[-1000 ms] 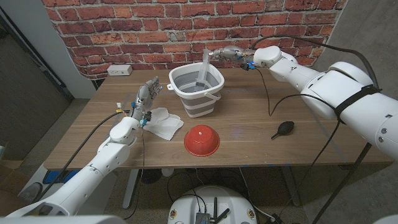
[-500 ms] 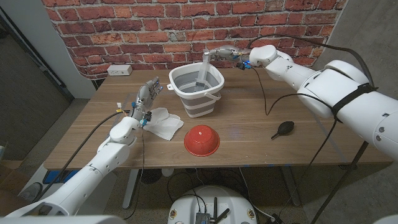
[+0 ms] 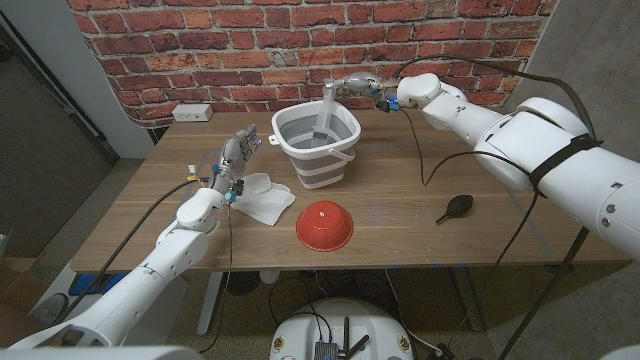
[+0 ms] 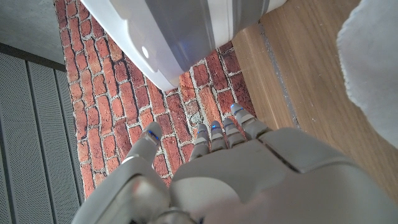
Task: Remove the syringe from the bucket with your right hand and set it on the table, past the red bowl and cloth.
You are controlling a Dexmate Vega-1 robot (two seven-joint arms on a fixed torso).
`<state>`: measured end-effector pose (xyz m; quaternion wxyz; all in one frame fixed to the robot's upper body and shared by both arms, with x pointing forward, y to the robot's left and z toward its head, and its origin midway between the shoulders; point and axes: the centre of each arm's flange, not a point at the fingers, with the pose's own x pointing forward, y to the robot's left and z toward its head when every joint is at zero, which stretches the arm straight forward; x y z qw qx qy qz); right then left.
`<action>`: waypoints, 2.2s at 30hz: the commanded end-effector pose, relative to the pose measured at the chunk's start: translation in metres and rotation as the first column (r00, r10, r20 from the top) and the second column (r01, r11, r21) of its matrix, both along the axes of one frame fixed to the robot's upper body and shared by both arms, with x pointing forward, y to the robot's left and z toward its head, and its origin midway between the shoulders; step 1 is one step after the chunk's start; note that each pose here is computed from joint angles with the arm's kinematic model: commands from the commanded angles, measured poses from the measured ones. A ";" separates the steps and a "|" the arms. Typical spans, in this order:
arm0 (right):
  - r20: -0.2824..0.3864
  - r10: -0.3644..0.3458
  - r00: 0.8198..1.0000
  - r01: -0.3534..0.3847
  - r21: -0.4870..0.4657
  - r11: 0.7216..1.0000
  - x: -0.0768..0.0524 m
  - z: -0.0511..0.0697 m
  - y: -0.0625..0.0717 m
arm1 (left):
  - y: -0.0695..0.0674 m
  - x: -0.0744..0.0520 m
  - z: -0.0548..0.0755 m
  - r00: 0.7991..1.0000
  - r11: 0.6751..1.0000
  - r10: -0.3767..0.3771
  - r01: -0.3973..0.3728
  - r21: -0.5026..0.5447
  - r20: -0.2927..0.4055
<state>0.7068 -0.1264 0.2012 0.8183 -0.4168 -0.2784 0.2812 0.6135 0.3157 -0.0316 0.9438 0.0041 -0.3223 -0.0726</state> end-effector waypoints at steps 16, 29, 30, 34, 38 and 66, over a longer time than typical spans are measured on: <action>0.070 -0.031 0.997 0.024 0.095 0.995 -0.004 -0.015 0.001 | -0.002 0.000 -0.001 1.000 1.000 -0.004 0.004 0.007 -0.009; 0.070 -0.104 0.992 0.092 0.147 0.985 -0.010 -0.027 0.006 | -0.004 -0.002 -0.001 1.000 1.000 -0.011 0.011 0.008 -0.008; 0.071 -0.108 0.992 0.096 0.151 0.984 -0.010 -0.027 0.006 | -0.004 -0.002 -0.001 1.000 1.000 -0.011 0.011 0.008 -0.008; 0.077 -0.135 0.988 0.121 0.170 0.978 -0.012 -0.030 0.007 | -0.004 -0.003 -0.002 1.000 1.000 -0.007 0.007 0.008 -0.011; 0.077 -0.160 0.984 0.142 0.192 0.971 -0.012 -0.032 0.007 | -0.005 -0.003 -0.002 1.000 1.000 -0.009 0.009 0.007 -0.009; 0.082 -0.197 0.977 0.171 0.252 0.953 -0.011 -0.029 0.005 | -0.006 -0.001 -0.003 1.000 1.000 -0.011 0.011 0.000 -0.007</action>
